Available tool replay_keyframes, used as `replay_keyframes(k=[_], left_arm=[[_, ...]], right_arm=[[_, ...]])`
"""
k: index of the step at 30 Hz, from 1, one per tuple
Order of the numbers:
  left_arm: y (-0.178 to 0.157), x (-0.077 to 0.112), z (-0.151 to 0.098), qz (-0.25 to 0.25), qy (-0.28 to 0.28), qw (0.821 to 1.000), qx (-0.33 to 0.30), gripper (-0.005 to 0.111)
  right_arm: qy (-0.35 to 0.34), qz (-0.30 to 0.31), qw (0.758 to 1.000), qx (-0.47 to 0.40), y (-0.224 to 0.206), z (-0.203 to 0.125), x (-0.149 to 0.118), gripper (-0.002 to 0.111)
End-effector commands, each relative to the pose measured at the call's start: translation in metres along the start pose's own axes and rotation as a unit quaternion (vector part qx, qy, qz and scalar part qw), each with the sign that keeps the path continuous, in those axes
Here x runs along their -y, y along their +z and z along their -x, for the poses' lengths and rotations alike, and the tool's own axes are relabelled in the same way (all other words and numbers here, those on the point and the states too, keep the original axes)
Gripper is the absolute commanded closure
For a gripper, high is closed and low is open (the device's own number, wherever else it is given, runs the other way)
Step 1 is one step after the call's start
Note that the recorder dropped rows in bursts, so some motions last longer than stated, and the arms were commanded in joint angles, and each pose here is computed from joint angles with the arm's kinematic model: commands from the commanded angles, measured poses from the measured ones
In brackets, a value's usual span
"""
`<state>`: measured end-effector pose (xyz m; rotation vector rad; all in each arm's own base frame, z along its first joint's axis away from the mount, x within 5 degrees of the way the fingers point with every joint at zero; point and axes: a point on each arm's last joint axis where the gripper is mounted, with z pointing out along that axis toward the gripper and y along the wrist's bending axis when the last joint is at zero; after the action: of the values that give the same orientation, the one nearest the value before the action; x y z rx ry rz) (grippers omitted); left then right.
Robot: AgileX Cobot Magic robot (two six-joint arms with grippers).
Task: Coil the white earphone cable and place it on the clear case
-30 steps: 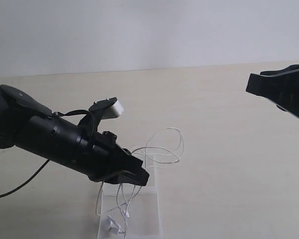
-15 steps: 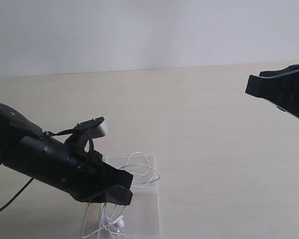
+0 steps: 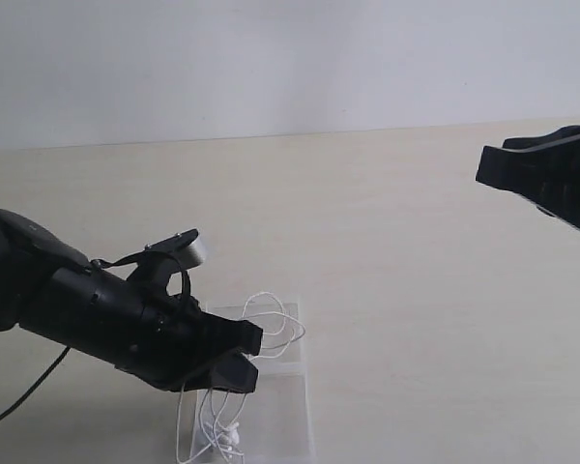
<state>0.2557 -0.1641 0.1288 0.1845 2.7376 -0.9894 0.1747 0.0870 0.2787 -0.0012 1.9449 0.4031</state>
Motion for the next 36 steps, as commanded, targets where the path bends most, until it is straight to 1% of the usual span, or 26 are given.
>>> replay_keyframes(k=[1, 6, 10, 11, 13, 18, 19, 21, 22, 23, 29, 36], left_arm=[[0.0016, -0.0005, 0.0002, 0.006, -0.011, 1.000, 0.010, 0.107], [0.0015, -0.0004, 0.0021, 0.006, -0.026, 0.999, 0.020, 0.106], [0.0026, -0.0016, 0.0021, 0.008, -0.029, 0.999, 0.020, 0.094], [0.0044, -0.0028, 0.0018, 0.008, -0.035, 0.999, 0.019, 0.086], [0.0069, -0.0047, 0.0012, 0.009, -0.041, 0.999, 0.016, 0.079], [0.0074, -0.0050, 0.0010, 0.009, -0.043, 0.999, 0.015, 0.078], [0.0074, -0.0044, 0.0006, 0.005, -0.042, 0.999, 0.012, 0.075], [0.0075, -0.0040, 0.0004, 0.004, -0.042, 0.999, 0.011, 0.062], [0.0075, -0.0040, 0.0004, 0.004, -0.042, 0.999, 0.011, 0.053], [0.0075, -0.0040, 0.0004, 0.004, -0.042, 0.999, 0.011, 0.050], [0.0005, 0.0011, 0.0017, 0.001, -0.028, 0.999, 0.018, 0.048], [-0.0006, -0.0059, -0.0042, 0.043, -0.035, 0.998, -0.013, 0.048]], right_arm=[[-0.007, -0.002, 1.000, 0.002, -0.0004, -0.0001, 0.0012, 0.108], [-0.007, -0.002, 1.000, 0.002, -0.0004, -0.0001, 0.0012, 0.108], [-0.007, -0.002, 1.000, 0.002, -0.0004, -0.0001, 0.0012, 0.108], [-0.006, -0.001, 1.000, 0.001, -0.0004, -0.0002, 0.0011, 0.108], [-0.006, -0.001, 1.000, 0.001, -0.0004, -0.0002, 0.0011, 0.108], [-0.005, 0.001, 1.000, 0.000, -0.0004, -0.0003, 0.0008, 0.108], [-0.004, 0.001, 1.000, 0.000, -0.0004, -0.0005, 0.0006, 0.108], [-0.003, 0.002, 1.000, -0.001, -0.0004, -0.0006, 0.0005, 0.108], [-0.003, 0.002, 1.000, -0.001, -0.0004, -0.0006, 0.0005, 0.108], [-0.003, 0.002, 1.000, -0.001, -0.0004, -0.0006, 0.0005, 0.108], [-0.003, 0.005, 1.000, -0.002, -0.0005, -0.0008, -0.0001, 0.108], [-0.003, 0.012, 1.000, -0.004, -0.0005, -0.0013, -0.0015, 0.108]])
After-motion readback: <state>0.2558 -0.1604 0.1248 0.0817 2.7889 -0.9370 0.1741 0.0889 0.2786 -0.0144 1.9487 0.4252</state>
